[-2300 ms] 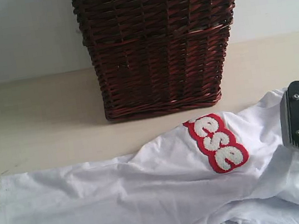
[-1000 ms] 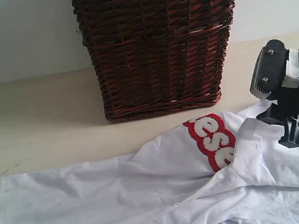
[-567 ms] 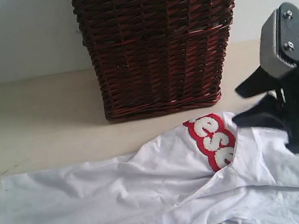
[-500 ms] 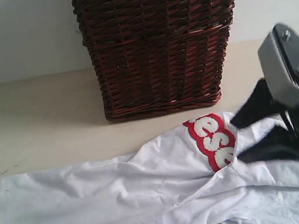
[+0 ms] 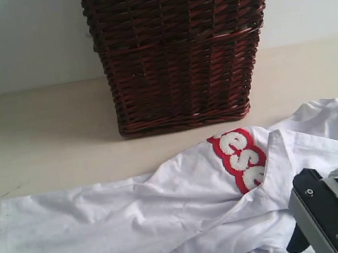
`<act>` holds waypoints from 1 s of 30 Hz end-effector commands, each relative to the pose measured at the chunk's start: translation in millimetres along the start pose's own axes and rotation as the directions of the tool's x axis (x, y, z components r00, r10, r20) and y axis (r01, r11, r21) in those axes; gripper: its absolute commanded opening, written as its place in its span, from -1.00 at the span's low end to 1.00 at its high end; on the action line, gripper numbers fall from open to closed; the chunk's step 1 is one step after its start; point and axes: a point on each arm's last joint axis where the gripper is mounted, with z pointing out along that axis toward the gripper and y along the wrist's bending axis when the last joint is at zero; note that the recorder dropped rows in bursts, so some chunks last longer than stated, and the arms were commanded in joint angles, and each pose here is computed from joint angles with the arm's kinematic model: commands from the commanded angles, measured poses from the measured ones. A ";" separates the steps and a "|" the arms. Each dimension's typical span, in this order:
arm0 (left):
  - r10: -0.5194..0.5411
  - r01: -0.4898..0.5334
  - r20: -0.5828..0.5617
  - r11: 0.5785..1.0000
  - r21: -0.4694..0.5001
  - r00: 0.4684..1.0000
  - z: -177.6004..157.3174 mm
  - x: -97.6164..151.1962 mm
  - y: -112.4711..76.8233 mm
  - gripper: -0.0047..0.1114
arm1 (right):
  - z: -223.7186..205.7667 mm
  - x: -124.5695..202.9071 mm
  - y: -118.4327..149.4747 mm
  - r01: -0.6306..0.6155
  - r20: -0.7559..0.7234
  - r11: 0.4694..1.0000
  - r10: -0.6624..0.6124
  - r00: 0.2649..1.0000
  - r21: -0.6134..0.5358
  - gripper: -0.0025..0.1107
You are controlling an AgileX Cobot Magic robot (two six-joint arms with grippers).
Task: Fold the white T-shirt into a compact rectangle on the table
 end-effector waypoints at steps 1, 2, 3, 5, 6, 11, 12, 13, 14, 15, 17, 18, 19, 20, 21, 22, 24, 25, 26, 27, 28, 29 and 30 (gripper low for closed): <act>-0.004 0.004 0.004 1.000 0.000 1.000 -0.4 -0.4 -0.1 -0.92 | 12.7 5.6 -1.3 -0.039 -0.004 0.998 0.038 0.999 -0.048 -0.05; -0.004 0.004 0.004 1.000 0.000 1.000 -0.4 -0.4 -0.1 -0.92 | 15.3 7.3 -1.7 -0.046 -0.010 0.997 0.046 0.999 -0.057 -0.05; -0.004 0.004 0.004 1.000 0.000 1.000 -0.4 -0.4 -0.1 -0.92 | 17.2 8.6 -2.0 -0.052 -0.015 0.997 0.051 0.999 -0.063 -0.05; -0.004 0.004 0.004 1.000 0.000 1.000 -0.4 -0.4 -0.1 -0.92 | 19.2 10.5 -3.1 -0.057 -0.025 0.997 0.056 0.998 -0.060 -0.05; -0.004 0.004 0.004 1.000 0.000 1.000 -0.4 -0.4 -0.1 -0.92 | 19.2 10.4 -3.1 -0.057 -0.024 0.997 0.056 0.998 -0.060 -0.05; -0.004 0.004 0.004 1.000 0.000 1.000 -0.4 -0.4 -0.1 -0.92 | 19.1 9.8 -2.1 -0.057 -0.018 0.996 0.056 0.998 -0.071 -0.15; -0.004 0.004 0.004 1.000 0.000 1.000 -0.4 -0.4 -0.1 -0.92 | 18.7 8.9 -1.3 -0.058 -0.011 0.995 0.058 0.998 -0.078 -0.15; -0.004 0.004 0.004 1.000 0.000 1.000 -0.4 -0.4 -0.1 -0.92 | 18.1 7.7 -0.9 -0.063 -0.001 0.995 0.064 0.998 -0.081 -0.15; -0.004 0.004 0.004 1.000 0.000 1.000 -0.4 -0.4 -0.1 -0.92 | 18.0 6.6 -0.6 -0.070 0.009 0.994 0.071 0.997 -0.084 -0.15; -0.004 0.004 0.004 1.000 0.000 1.000 -0.4 -0.4 -0.1 -0.92 | 17.3 5.4 -0.2 -0.074 0.019 0.993 0.076 0.997 -0.087 -0.15; -0.004 0.004 0.004 1.000 0.000 1.000 -0.4 -0.4 -0.1 -0.92 | 16.9 4.0 -0.1 -0.084 0.031 0.993 0.087 0.996 -0.087 -0.15; -0.004 0.004 0.004 1.000 0.000 1.000 -0.4 -0.4 -0.1 -0.92 | 16.9 4.2 -0.6 -0.086 0.029 0.993 0.088 0.996 -0.081 -0.15; -0.004 0.004 0.004 1.000 0.000 1.000 -0.4 -0.4 -0.1 -0.92 | 17.0 4.9 -1.6 -0.086 0.022 0.994 0.088 0.996 -0.070 -0.15; -0.004 0.004 0.004 1.000 0.000 1.000 -0.4 -0.4 -0.1 -0.92 | 17.1 5.7 -2.7 -0.086 0.015 0.995 0.087 0.996 -0.057 -0.15; -0.004 0.004 0.004 1.000 0.000 1.000 -0.4 -0.4 -0.1 -0.92 | 17.6 7.0 -4.0 -0.086 0.004 0.995 0.086 0.996 -0.044 -0.15; -0.004 0.004 0.004 1.000 0.000 1.000 -0.4 -0.4 -0.1 -0.92 | 18.3 8.4 -5.2 -0.087 -0.007 0.996 0.087 0.996 -0.032 -0.15; -0.004 0.004 0.004 1.000 0.000 1.000 -0.4 -0.4 -0.1 -0.92 | 20.2 10.6 -6.4 -0.090 -0.021 0.996 0.089 0.996 -0.027 -0.15; -0.004 0.004 0.004 1.000 0.000 1.000 -0.4 -0.4 -0.1 -0.92 | 20.7 11.0 -6.1 -0.087 -0.023 0.996 0.087 0.996 -0.033 -0.16; -0.004 0.004 0.004 1.000 0.000 1.000 -0.4 -0.4 -0.1 -0.92 | 20.7 10.7 -5.5 -0.087 -0.019 0.995 0.087 0.996 -0.039 -0.18; -0.004 0.004 0.004 1.000 0.000 1.000 -0.4 -0.4 -0.1 -0.92 | 20.7 10.2 -4.9 -0.088 -0.015 0.995 0.087 0.996 -0.046 -0.23; -0.004 0.004 0.004 1.000 0.000 1.000 -0.4 -0.4 -0.1 -0.92 | 20.3 9.6 -4.4 -0.086 -0.011 0.995 0.086 0.996 -0.050 -0.32; -0.004 0.004 0.004 1.000 0.000 1.000 -0.4 -0.4 -0.1 -0.92 | 19.7 8.9 -3.9 -0.085 -0.006 0.995 0.085 0.996 -0.054 -0.43; -0.004 0.004 0.004 1.000 0.000 1.000 -0.4 -0.4 -0.1 -0.92 | 19.1 8.3 -3.5 -0.083 -0.003 0.995 0.083 0.997 -0.056 -0.56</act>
